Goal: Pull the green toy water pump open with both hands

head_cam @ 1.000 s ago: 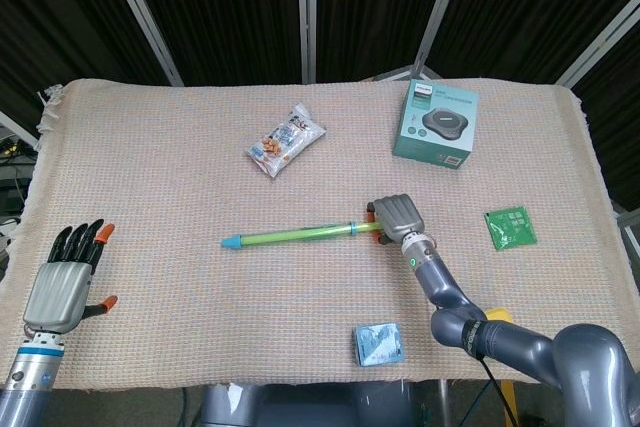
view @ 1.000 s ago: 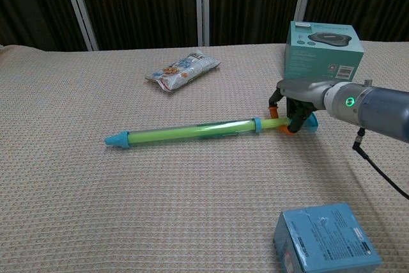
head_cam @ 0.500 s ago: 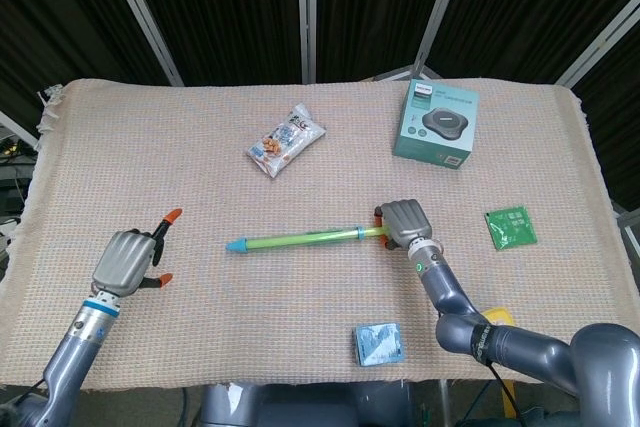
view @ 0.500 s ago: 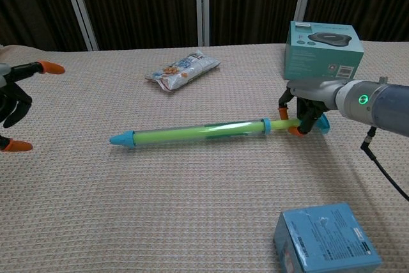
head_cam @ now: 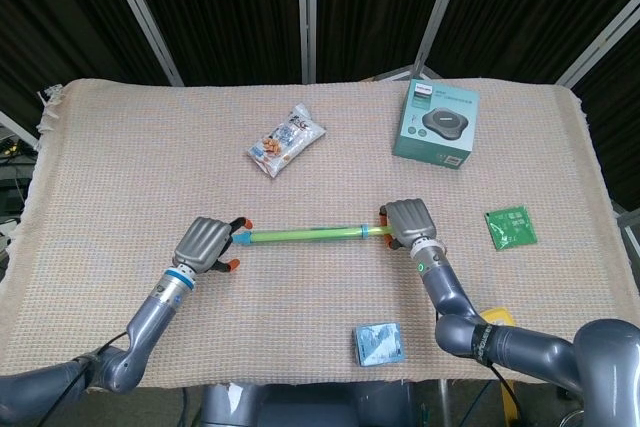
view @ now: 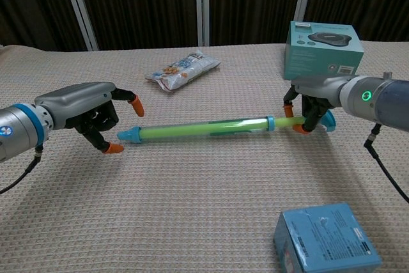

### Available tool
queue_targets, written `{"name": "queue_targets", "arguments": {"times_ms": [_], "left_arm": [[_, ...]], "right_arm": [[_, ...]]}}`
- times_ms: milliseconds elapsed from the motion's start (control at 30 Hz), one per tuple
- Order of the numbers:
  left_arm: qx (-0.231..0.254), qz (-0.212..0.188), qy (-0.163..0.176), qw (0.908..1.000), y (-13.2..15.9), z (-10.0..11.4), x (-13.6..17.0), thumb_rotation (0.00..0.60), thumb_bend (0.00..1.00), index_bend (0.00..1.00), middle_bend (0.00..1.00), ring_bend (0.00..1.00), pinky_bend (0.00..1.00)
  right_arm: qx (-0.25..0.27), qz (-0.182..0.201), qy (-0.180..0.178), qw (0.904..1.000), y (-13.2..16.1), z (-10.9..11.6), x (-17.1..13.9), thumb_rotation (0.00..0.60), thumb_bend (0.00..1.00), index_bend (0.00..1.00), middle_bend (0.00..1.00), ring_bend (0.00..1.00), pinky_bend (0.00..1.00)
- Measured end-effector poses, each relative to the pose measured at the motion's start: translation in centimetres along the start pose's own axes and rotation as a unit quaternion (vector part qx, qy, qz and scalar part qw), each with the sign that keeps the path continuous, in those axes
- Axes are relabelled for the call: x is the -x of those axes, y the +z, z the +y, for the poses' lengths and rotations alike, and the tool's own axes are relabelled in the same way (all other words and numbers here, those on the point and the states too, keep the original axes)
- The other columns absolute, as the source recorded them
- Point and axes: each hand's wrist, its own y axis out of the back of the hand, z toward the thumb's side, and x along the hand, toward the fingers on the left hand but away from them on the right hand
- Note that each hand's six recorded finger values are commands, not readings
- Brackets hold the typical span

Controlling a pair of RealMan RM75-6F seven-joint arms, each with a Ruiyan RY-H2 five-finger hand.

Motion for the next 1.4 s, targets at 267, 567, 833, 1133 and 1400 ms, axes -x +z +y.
{"name": "queue_targets", "arguments": {"times_ms": [267, 567, 833, 1133, 1400], "left_arm": [[0.004, 0.006, -0.004, 1.0, 1.2, -0.5, -2.4, 0.6, 0.27, 0.32, 0.89, 0.84, 1.0], [0.005, 0.005, -0.014, 0.9999, 2.1, -1.3, -3.5, 0.6, 0.3, 0.36, 0.89, 0.84, 1.0], [0.005, 0.008, -0.015, 0.9998, 2.5, -1.9, -3.8, 0.6, 0.34, 0.4, 0.89, 0.84, 1.0], [0.006, 0.013, -0.017, 0.9998, 2.8, -2.2, -4.2, 0.6, 0.44, 0.59, 0.89, 0.84, 1.0], [0.007, 0.019, -0.012, 0.9997, 2.5, -1.9, -4.2, 0.6, 0.44, 0.68, 0.89, 0.84, 1.0]], "right_arm": [[-0.002, -0.002, -0.002, 1.0, 0.0, 0.1, 0.0, 0.6, 0.48, 0.68, 1.0, 1.0, 1.0], [-0.001, -0.002, -0.005, 1.0, -0.1, 0.3, -0.1, 0.6, 0.48, 0.68, 1.0, 1.0, 1.0], [0.003, -0.001, -0.005, 1.0, -0.3, 0.4, -0.3, 0.6, 0.48, 0.68, 1.0, 1.0, 1.0], [0.008, 0.005, -0.007, 0.9999, -0.4, 0.7, -0.6, 0.6, 0.48, 0.68, 1.0, 1.0, 1.0], [0.007, 0.007, -0.014, 0.9999, -0.6, 1.2, -0.8, 0.6, 0.49, 0.69, 1.0, 1.0, 1.0]]}}
